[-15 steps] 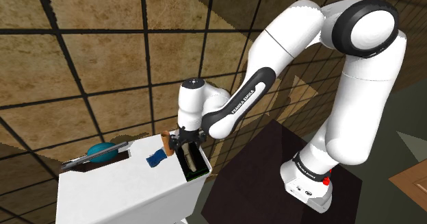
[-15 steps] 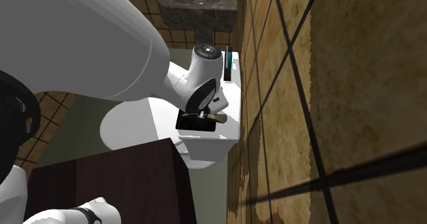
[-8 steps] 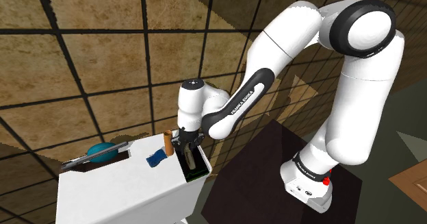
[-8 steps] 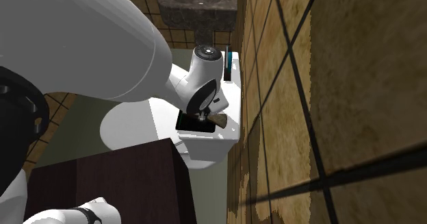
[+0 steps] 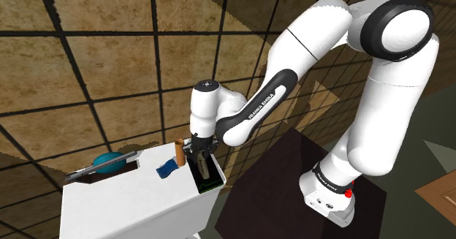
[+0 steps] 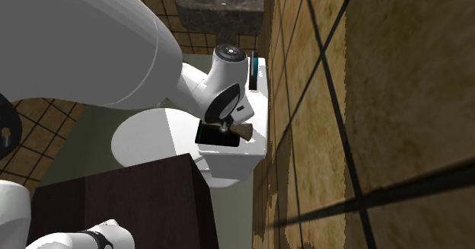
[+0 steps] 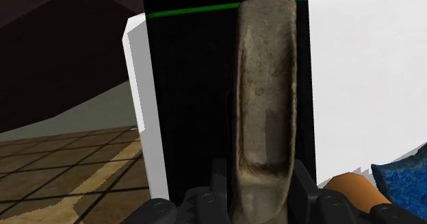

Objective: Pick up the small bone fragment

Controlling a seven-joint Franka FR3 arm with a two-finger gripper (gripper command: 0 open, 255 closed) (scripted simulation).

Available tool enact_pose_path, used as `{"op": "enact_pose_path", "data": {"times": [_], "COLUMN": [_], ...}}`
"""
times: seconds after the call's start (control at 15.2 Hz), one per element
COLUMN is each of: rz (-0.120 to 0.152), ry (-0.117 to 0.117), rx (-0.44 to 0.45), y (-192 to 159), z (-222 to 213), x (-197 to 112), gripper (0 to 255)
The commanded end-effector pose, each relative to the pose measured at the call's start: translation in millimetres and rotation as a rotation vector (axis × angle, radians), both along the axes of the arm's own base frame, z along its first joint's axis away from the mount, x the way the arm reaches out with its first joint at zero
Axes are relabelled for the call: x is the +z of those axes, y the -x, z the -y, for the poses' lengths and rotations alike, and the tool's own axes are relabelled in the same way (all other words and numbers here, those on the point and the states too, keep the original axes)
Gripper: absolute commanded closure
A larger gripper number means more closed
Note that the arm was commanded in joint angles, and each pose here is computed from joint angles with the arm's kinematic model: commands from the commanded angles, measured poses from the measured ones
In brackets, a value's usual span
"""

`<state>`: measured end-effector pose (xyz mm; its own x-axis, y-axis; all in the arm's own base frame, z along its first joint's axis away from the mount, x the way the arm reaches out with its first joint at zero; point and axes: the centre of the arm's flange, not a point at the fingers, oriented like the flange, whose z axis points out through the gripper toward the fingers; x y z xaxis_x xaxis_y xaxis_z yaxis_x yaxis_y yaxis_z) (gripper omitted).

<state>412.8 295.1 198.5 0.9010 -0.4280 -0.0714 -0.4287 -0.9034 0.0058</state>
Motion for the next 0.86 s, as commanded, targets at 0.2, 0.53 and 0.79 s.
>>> {"op": "enact_pose_path", "data": {"times": [0.2, 0.53, 0.79], "rz": [-0.001, -0.001, -0.001], "ry": [0.0, 0.0, 0.0], "rx": [0.0, 0.0, 0.0], "y": [-1, -1, -1], "z": [1, 1, 1], "x": [27, 53, 64], "gripper": [255, 255, 255]}}
